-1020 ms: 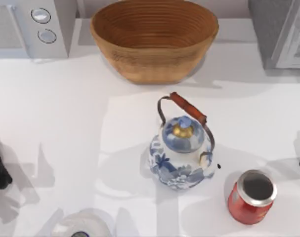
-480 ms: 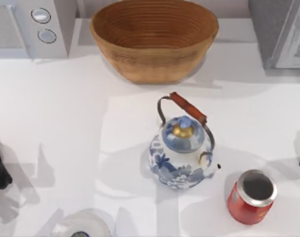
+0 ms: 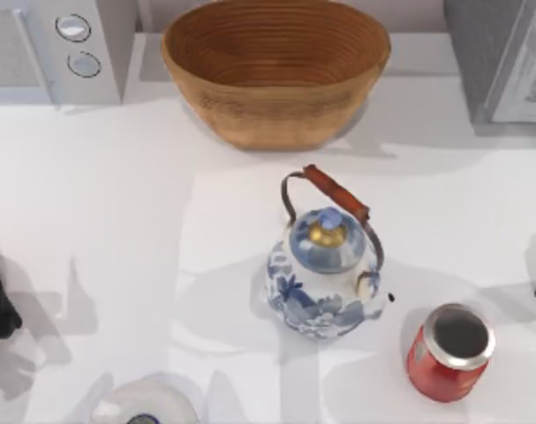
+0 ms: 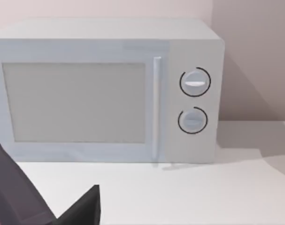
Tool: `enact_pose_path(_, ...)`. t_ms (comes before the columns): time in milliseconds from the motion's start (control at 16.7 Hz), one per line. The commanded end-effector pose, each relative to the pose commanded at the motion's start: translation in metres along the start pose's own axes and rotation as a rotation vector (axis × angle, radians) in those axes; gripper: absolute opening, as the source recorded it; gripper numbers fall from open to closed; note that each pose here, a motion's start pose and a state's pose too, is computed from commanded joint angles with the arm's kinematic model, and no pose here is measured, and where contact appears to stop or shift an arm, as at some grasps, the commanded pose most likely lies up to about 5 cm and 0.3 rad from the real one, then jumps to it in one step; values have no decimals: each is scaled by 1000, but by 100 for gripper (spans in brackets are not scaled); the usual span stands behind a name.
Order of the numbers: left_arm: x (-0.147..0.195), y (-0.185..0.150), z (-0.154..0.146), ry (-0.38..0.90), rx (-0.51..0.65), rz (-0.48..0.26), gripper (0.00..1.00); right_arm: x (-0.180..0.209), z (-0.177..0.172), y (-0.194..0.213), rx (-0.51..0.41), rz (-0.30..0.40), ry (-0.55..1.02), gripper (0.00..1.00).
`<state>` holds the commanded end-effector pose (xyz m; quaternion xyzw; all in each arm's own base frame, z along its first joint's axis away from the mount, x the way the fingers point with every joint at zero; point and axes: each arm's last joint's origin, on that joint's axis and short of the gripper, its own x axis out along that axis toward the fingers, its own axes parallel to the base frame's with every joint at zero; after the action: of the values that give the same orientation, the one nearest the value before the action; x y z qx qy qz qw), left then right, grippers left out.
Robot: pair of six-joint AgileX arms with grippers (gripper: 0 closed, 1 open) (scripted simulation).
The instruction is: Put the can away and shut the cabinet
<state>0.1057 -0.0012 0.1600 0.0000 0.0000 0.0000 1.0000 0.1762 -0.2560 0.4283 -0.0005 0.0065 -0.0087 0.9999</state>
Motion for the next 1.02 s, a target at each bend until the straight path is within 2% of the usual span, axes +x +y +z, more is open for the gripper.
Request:
enact_pose_path(180,0,0,0,0,0,0,100,-12,46,28,11,10,2,100)
enact_pose_path(360,0,0,0,0,0,0,100,-22,75,50,5,19,-4,100)
enact_pose_path(780,0,0,0,0,0,0,100,-24,81,54,2,19,-6,100)
enact_pose_path(1020,0,0,0,0,0,0,100,-3,81,68,8,33,-4,100)
